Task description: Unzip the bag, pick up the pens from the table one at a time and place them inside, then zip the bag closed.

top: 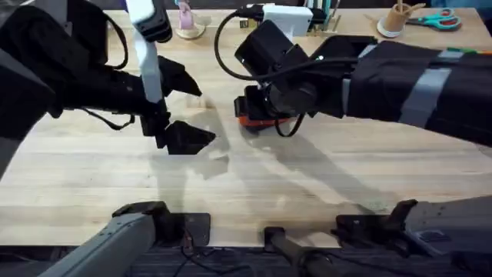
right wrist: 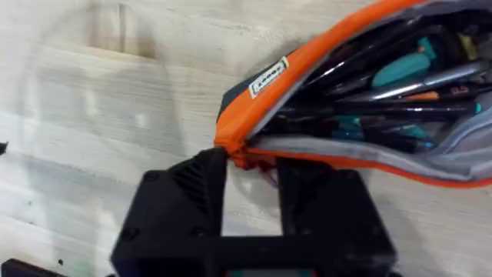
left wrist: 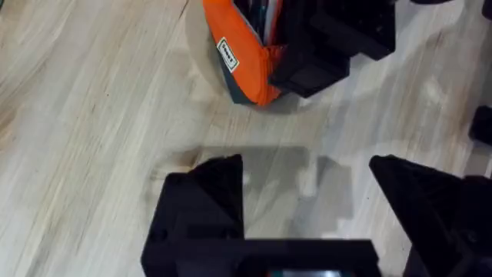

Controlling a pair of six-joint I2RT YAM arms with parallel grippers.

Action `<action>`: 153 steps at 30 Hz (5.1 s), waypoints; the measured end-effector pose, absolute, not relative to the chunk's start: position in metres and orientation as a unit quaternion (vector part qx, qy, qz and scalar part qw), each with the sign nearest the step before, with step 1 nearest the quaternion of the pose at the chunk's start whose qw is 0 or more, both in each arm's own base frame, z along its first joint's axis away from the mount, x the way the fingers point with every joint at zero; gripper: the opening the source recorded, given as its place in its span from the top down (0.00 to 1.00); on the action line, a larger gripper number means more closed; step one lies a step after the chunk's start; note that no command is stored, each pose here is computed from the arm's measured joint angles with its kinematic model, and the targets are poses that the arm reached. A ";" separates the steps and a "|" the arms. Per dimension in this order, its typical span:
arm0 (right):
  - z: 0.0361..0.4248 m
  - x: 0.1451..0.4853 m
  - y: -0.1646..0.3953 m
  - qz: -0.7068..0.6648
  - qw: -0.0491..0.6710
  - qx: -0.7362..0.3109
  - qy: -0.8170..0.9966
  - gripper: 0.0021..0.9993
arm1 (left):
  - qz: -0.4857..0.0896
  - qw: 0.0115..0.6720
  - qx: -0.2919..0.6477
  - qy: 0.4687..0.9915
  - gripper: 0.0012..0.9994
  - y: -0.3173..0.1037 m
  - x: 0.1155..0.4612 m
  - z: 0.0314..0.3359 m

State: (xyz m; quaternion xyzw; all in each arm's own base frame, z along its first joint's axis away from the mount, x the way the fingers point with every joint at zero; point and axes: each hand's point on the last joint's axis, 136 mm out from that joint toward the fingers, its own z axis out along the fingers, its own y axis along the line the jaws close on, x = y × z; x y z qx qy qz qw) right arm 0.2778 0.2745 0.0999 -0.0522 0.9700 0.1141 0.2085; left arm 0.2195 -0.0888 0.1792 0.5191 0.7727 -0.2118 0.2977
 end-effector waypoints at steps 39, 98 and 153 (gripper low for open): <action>0.141 0.272 0.273 0.146 0.244 -0.072 0.956 0.97 | -0.212 0.298 0.519 0.773 0.01 -0.089 0.220 0.179; 0.145 0.273 0.267 0.146 0.250 -0.072 0.954 0.97 | -0.286 0.294 0.496 0.765 0.00 -0.100 0.250 0.155; 0.149 0.276 0.273 0.161 0.256 -0.072 0.950 0.97 | -0.326 0.247 0.548 0.729 0.00 -0.194 0.287 0.085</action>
